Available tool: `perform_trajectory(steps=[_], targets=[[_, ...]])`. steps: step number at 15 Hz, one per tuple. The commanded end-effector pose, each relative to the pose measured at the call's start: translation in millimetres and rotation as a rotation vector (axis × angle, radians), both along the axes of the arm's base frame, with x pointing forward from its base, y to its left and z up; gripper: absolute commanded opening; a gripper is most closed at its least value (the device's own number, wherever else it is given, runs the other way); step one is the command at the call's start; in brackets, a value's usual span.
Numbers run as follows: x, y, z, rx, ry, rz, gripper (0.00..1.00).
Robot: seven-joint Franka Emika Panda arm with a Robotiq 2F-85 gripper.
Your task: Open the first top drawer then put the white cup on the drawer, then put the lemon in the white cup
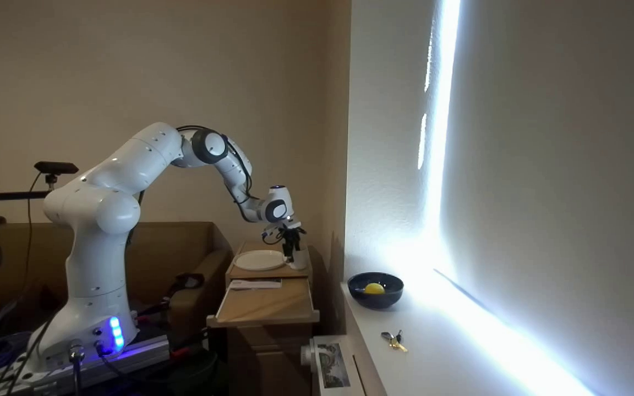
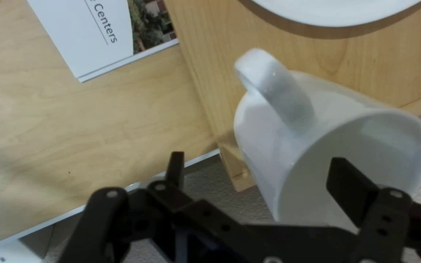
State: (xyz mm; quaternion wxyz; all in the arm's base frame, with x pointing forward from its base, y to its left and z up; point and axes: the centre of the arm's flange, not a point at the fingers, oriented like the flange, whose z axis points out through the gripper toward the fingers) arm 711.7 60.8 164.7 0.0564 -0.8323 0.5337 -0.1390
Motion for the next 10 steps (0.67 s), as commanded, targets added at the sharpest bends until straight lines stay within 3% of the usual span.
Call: perform_trajectory(steps=[1,2,4,10], targets=[[15.0,-4.8,-12.2,0.047,0.039,-0.044,1.0],[16.2,-6.8,-13.4,0.056,0.039,-0.048,0.75],[18.2,-8.6,-14.3,0.062,0.035,-0.059,0.66],[21.1,-9.8,-17.6,0.06,0.043,-0.053,0.24]])
